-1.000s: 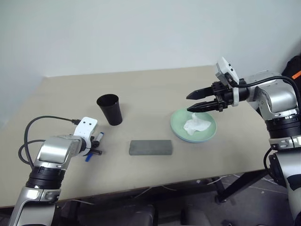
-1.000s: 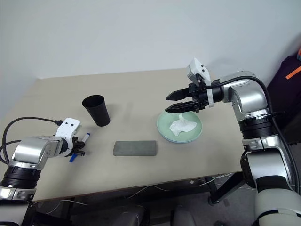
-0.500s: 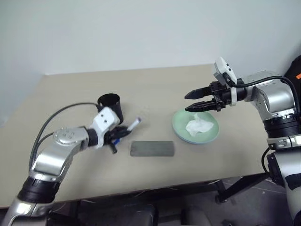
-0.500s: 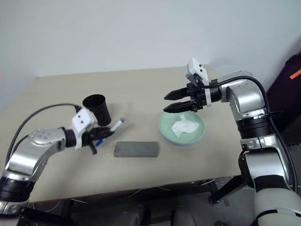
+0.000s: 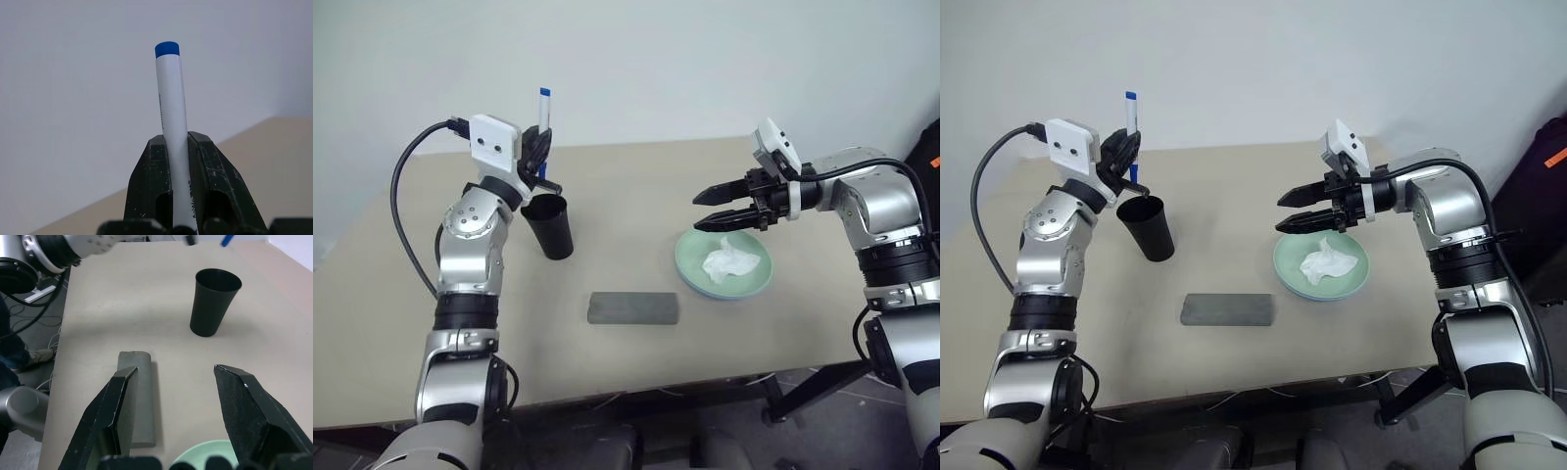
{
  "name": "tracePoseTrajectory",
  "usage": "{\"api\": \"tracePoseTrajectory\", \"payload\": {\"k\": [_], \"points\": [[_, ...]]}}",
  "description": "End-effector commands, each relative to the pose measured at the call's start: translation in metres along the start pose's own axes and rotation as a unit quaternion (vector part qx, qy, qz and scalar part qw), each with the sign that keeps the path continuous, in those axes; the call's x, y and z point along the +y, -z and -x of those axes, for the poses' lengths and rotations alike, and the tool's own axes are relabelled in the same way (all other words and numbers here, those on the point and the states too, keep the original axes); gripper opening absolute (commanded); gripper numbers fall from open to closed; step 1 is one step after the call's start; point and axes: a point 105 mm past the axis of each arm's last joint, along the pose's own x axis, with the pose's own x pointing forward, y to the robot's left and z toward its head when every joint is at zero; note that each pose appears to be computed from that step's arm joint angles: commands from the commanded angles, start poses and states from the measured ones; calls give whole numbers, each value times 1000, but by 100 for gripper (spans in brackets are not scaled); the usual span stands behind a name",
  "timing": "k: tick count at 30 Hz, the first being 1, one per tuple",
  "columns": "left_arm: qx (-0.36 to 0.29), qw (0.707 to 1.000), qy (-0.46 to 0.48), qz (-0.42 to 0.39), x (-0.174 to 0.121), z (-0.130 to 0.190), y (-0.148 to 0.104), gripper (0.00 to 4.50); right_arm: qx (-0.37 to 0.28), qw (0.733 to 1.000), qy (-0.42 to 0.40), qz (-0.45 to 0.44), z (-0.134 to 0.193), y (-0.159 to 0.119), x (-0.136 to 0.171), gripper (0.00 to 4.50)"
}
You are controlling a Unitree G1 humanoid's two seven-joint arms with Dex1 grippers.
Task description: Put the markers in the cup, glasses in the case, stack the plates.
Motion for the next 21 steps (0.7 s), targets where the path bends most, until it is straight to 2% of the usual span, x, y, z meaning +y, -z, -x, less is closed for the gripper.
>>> {"api": "tracePoseTrajectory", "payload": {"k": [1,21], "points": [[-27,999,-29,-16,13,-4,-8,10,-10,999,4,39,4,-21,0,267],[16,1000,-27,0,2,6,45,10,-8,999,6,37,7,-21,0,267]]}}
